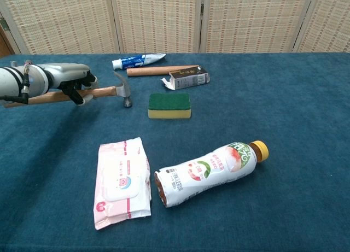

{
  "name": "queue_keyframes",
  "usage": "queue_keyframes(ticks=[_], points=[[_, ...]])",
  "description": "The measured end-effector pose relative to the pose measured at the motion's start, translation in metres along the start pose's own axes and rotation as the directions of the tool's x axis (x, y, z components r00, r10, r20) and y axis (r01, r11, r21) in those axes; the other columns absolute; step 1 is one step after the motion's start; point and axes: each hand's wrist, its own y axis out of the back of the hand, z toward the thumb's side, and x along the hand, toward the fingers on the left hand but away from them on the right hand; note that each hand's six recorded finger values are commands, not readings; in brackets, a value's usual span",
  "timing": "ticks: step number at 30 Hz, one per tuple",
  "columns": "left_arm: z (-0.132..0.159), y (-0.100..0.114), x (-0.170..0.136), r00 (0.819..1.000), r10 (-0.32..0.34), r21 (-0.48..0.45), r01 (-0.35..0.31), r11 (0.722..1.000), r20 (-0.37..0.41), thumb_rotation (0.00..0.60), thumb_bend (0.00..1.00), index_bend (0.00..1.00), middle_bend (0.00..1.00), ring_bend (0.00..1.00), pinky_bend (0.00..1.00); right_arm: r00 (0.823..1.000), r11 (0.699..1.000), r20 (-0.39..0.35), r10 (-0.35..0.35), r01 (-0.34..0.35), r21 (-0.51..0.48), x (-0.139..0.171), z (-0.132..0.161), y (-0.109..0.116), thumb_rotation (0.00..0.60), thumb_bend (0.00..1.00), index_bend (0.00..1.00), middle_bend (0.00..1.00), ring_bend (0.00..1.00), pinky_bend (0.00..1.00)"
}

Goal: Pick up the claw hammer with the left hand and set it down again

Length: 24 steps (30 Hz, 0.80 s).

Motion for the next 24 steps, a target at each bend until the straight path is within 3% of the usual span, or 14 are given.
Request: queue_keyframes(ticks=[1, 3, 8, 12, 20, 24], points=[[0.002, 0.002, -0.001, 1.0, 0.011, -0.014, -0.011, 1.0, 0.017, 0.6, 0.6, 0.65, 0.74, 0.66, 0.53, 1.0, 1.0, 0.0, -0.002, 0.002, -0.001, 0.0, 0.0, 0.0, 0.6, 0.23, 0.35, 0.38, 0.3, 0.25], [0.005, 0.006, -0.004, 0.999, 0.029, -0.035, -0.028, 0.999, 0.045, 0.6, 0.6, 0.66, 0.76, 0.69, 0.67, 1.0, 1.0, -0.001, -0.002, 0.002, -0.001, 0.0, 0.001, 0.0, 0.6, 0.23, 0.35, 0.38, 0.3, 0.25], [0.016, 0.018, -0.011, 0.986, 0.092, -0.096, -0.079, 0.992, 0.136, 0.6, 0.6, 0.69, 0.78, 0.73, 0.88, 1.0, 1.0, -0.005, 0.001, -0.001, 0.002, -0.001, 0.003, 0.0, 0.6, 0.22, 0.35, 0.38, 0.3, 0.25], [0.027, 0.027, -0.017, 0.966, 0.147, -0.161, -0.114, 0.98, 0.212, 0.6, 0.6, 0.69, 0.8, 0.79, 0.96, 1.0, 1.0, -0.01, 0.009, -0.009, 0.005, -0.002, 0.005, -0.001, 0.6, 0.22, 0.35, 0.38, 0.3, 0.25], [0.063, 0.039, -0.028, 0.896, 0.246, -0.283, -0.144, 0.948, 0.369, 0.6, 0.6, 0.7, 0.81, 0.9, 1.0, 1.0, 1.0, -0.013, 0.016, -0.016, 0.007, -0.004, 0.008, -0.002, 0.6, 0.22, 0.35, 0.38, 0.3, 0.25], [0.079, 0.037, -0.026, 0.881, 0.253, -0.283, -0.143, 0.948, 0.399, 0.6, 0.6, 0.71, 0.82, 0.92, 1.0, 1.0, 1.0, -0.008, 0.017, -0.017, 0.006, -0.003, 0.006, -0.003, 0.6, 0.22, 0.35, 0.38, 0.3, 0.25]])
